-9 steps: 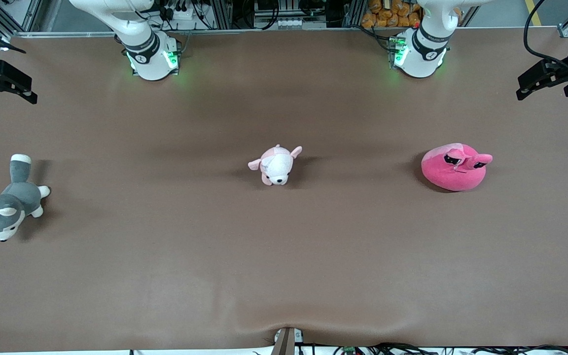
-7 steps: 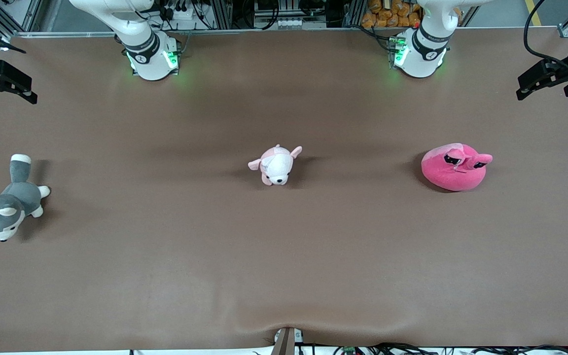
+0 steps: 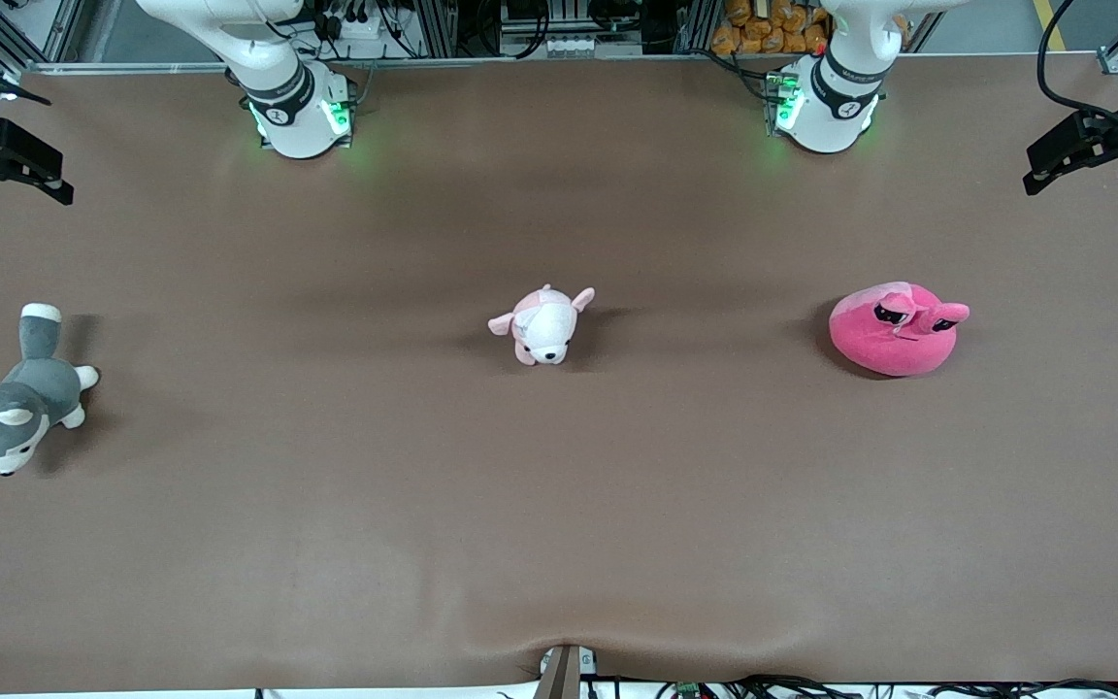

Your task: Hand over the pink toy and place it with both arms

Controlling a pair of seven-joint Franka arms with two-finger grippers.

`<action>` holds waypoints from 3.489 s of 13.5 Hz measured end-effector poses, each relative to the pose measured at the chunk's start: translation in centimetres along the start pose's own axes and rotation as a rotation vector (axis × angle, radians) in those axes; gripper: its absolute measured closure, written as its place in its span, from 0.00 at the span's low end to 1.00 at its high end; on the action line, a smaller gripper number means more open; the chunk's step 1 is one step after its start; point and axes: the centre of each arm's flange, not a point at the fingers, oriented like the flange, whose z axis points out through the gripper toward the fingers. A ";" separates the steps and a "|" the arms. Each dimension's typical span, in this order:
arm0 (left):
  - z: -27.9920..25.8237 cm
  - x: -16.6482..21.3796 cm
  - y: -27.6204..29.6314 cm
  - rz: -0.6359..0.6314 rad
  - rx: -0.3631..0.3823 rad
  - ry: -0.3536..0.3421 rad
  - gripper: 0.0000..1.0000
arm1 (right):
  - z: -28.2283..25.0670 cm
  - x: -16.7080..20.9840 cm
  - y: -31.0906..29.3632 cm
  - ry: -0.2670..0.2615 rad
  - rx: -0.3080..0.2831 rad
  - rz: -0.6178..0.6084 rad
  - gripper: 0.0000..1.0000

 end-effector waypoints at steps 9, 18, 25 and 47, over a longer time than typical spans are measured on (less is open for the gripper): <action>1.4 0.3 -1.0 -0.030 -0.041 -0.057 0.00 | 0.0 0.0 0.0 0.000 0.000 0.000 0.00; 1.9 0.2 -0.9 -0.115 -0.041 -0.074 0.00 | 0.0 0.0 0.0 0.000 0.000 0.000 0.00; 2.6 -0.5 -0.3 -0.198 -0.030 -0.096 0.00 | 0.0 0.0 0.0 0.000 0.000 0.000 0.00; 12.6 -2.5 -1.8 -0.680 -0.066 -0.119 0.00 | 0.0 0.0 0.0 0.000 0.000 0.000 0.00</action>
